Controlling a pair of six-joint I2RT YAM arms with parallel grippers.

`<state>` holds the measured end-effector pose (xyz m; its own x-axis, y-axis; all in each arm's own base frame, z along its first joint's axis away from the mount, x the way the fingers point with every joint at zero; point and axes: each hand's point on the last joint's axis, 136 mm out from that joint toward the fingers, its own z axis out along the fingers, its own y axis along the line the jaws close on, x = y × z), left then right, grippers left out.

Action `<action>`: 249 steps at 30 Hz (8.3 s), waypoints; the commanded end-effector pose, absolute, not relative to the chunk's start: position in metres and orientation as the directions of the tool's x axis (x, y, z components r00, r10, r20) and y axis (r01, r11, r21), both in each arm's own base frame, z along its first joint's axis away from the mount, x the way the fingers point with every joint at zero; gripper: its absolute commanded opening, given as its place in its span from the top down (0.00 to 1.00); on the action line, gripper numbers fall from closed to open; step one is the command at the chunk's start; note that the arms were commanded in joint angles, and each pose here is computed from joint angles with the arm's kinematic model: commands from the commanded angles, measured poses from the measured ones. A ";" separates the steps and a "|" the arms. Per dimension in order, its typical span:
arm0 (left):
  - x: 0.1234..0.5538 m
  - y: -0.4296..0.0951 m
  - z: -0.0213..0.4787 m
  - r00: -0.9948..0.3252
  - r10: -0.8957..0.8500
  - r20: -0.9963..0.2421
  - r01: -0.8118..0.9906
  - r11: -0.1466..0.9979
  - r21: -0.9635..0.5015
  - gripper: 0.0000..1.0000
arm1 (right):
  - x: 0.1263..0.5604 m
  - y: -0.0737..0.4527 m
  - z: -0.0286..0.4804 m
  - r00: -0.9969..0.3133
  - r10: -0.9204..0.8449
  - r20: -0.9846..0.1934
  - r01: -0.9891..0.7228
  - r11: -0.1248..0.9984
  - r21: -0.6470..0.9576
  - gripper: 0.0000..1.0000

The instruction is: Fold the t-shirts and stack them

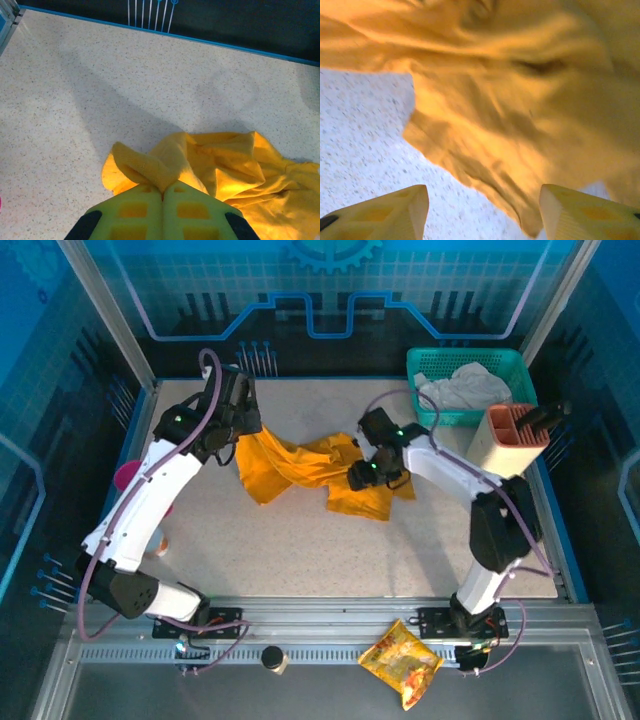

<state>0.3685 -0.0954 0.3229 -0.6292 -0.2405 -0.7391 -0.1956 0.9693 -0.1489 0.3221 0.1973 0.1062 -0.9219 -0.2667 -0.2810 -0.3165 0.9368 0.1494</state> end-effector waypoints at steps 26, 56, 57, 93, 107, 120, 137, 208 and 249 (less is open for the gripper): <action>0.366 -0.090 0.336 -0.583 -0.221 -0.782 -0.181 0.973 -0.141 1.00 | 0.287 0.134 0.012 -0.990 0.040 -0.137 0.034 0.999 0.040 0.52; 0.305 -0.073 0.455 -0.421 -0.224 -0.879 -0.051 0.973 -0.224 1.00 | 0.301 0.104 0.358 -0.584 -0.077 -0.808 -0.195 0.980 0.048 1.00; 0.300 -0.071 0.466 -0.400 -0.231 -0.887 -0.043 0.971 -0.234 1.00 | 0.294 0.100 0.378 -0.539 -0.067 -0.840 -0.199 0.979 0.050 1.00; 0.185 -0.031 0.592 -0.037 -0.362 -0.931 0.139 0.921 -0.363 1.00 | 0.163 0.026 0.602 0.063 0.011 -0.998 -0.165 0.986 0.001 1.00; 0.179 -0.023 0.578 -0.046 -0.364 -0.930 0.103 0.925 -0.366 1.00 | 0.181 0.010 0.611 0.081 -0.053 -0.995 -0.031 0.998 -0.055 1.00; 0.319 -0.070 0.418 -0.397 -0.303 -0.866 -0.120 0.953 -0.279 1.00 | 0.364 0.083 0.476 -0.281 -0.201 -0.938 -0.062 0.980 -0.192 1.00; 0.491 -0.036 0.150 -0.669 -0.405 -0.623 -0.449 0.888 -0.096 1.00 | 0.560 0.119 0.178 -0.740 -0.097 -0.666 -0.059 0.995 -0.080 1.00; 0.249 -0.028 0.011 -0.661 -0.711 -0.242 -0.749 0.647 0.142 0.95 | 0.440 0.008 0.033 -0.820 0.529 -0.219 0.547 0.836 -0.030 1.00; 0.405 -0.180 0.032 -0.905 -0.368 -0.212 -0.357 0.930 -0.091 0.58 | 0.498 0.200 0.014 -0.990 0.092 -0.107 0.070 0.978 0.195 0.81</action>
